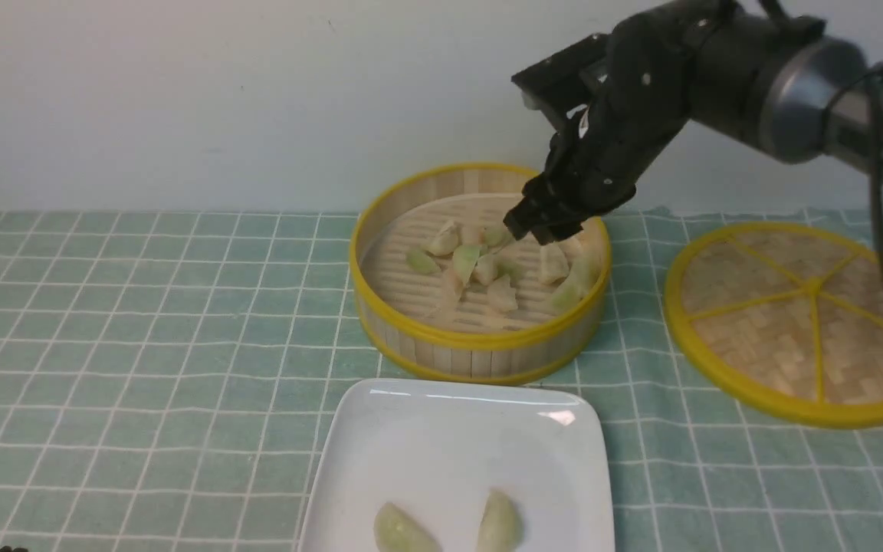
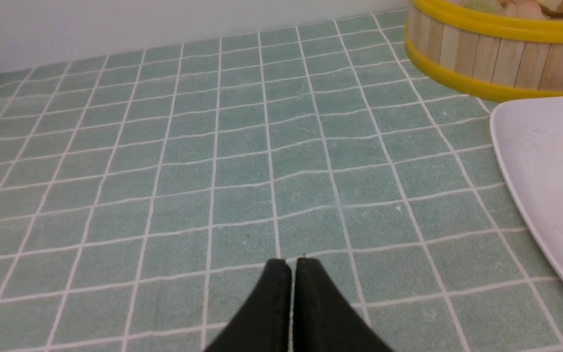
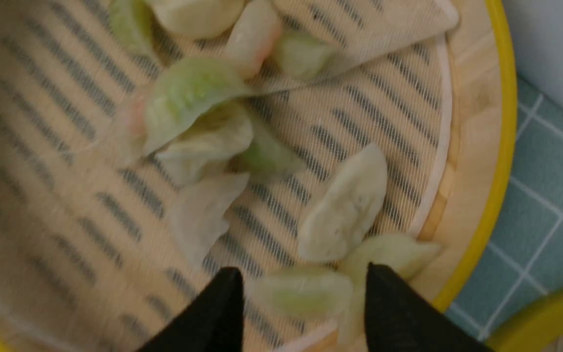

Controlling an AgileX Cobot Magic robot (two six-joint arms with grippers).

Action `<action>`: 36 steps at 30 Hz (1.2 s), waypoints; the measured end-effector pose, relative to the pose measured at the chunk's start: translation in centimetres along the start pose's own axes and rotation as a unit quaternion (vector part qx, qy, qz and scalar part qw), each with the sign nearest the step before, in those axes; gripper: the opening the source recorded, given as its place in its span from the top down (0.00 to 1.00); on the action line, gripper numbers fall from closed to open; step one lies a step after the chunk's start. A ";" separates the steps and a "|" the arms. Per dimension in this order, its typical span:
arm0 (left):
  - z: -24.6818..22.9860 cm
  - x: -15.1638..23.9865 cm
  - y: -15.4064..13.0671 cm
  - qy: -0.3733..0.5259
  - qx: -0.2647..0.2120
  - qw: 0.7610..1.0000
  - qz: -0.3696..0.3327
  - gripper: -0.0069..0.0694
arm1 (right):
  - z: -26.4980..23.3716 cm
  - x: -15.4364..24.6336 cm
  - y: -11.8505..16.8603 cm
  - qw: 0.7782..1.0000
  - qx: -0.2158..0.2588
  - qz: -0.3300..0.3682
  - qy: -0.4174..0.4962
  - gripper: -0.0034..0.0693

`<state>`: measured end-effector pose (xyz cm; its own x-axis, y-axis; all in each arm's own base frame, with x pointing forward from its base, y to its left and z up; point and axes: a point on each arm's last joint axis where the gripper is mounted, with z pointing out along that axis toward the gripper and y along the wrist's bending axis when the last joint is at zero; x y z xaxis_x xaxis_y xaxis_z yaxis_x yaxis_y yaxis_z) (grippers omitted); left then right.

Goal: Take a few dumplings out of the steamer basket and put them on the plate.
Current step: Use the right arm to grab a dumpling from inside the steamer

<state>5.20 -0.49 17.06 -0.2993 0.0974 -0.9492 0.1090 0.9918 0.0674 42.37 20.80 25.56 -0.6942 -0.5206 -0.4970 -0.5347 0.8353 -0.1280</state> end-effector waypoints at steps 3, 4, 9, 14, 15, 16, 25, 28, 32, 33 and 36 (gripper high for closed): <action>0.0 0.0 0.0 0.000 0.000 1.000 0.000 0.92 | 3.7 0.1 -0.1 1.000 0.021 -0.014 -0.005 0.29; 0.0 0.0 0.0 0.000 0.000 1.000 0.000 0.92 | 4.7 0.2 -0.1 1.000 0.025 -0.015 -0.006 0.26; 0.0 0.0 0.0 0.000 0.000 1.000 0.000 0.92 | 8.1 0.9 -0.3 0.999 0.037 0.011 -0.005 0.21; 0.0 0.0 0.0 0.000 0.000 1.000 0.000 0.92 | 9.3 1.4 -0.8 0.999 0.035 0.029 -0.002 0.27; 0.0 0.0 0.0 0.000 0.000 1.000 0.000 0.92 | 9.4 1.4 -0.8 0.999 0.034 0.031 -0.001 0.29; 0.0 0.0 0.0 0.000 0.000 1.000 0.000 0.92 | 9.5 1.4 -0.8 0.999 0.032 0.033 0.001 0.34; 0.0 0.0 0.0 0.000 0.000 1.000 0.000 0.92 | 8.3 1.5 -0.9 0.999 0.026 0.037 0.025 0.56; 0.0 0.0 0.0 0.000 0.000 1.000 0.000 0.92 | 3.6 0.4 -1.1 0.998 0.021 0.052 0.011 0.56; 0.0 0.0 0.0 0.000 0.000 1.000 0.000 0.92 | -2.6 -0.9 -1.2 0.998 0.001 0.060 -0.036 0.56; 0.0 0.0 0.0 0.000 0.000 1.000 0.000 0.92 | -6.0 -1.3 -1.1 0.996 -0.015 0.059 -0.060 0.56; 0.0 0.0 0.0 0.000 0.000 1.000 0.000 0.92 | -10.5 -1.1 -0.5 0.995 -0.057 0.054 -0.067 0.56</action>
<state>5.20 -0.49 17.06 -0.2993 0.0974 -0.9492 0.1090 0.9918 0.0674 38.30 19.09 35.15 -0.6844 -0.3943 -0.6133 -0.5173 0.8553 0.0274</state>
